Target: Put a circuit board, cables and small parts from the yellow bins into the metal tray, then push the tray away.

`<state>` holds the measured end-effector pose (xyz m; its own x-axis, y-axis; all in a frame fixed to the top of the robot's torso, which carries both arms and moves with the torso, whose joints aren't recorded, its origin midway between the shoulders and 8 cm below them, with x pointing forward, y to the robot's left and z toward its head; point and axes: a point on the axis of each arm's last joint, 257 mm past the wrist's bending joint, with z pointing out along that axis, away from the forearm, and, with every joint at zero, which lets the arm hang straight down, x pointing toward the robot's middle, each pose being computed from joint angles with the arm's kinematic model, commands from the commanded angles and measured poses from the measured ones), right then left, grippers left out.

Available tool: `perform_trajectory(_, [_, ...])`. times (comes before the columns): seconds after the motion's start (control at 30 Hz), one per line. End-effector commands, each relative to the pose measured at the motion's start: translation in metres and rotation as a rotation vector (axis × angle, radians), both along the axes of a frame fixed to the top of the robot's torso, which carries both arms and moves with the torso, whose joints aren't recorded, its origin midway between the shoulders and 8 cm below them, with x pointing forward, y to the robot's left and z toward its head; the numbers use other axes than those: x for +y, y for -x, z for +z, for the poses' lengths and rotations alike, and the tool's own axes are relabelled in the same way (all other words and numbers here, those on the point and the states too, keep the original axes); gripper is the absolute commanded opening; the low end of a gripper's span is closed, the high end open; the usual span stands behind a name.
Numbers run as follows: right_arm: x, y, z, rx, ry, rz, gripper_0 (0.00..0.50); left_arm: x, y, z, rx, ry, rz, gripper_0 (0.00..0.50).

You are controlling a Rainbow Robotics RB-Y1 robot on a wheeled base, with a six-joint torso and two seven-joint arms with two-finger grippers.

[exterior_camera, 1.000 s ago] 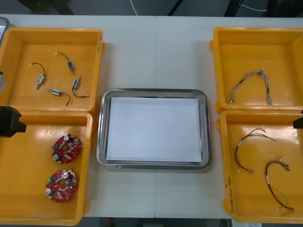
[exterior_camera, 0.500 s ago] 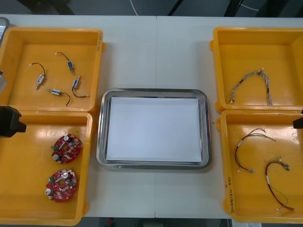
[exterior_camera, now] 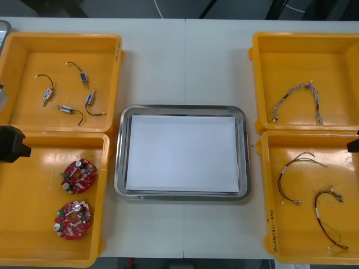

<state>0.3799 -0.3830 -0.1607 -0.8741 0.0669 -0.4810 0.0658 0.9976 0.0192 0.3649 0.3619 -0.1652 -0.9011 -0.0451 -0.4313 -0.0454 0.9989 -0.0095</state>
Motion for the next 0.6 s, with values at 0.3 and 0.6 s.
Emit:
perform_trajectory(0.3, [-0.0012,0.0033,0.0053,-0.022,-0.015,-0.025,0.500,0.0153,0.0032,0.0140,-0.024,-0.061,-0.009,0.500])
perform_trajectory(0.6, [-0.0012,0.0033,0.0053,-0.022,-0.015,-0.025,0.500,0.0153,0.0032,0.0140,-0.024,-0.061,-0.009,0.500])
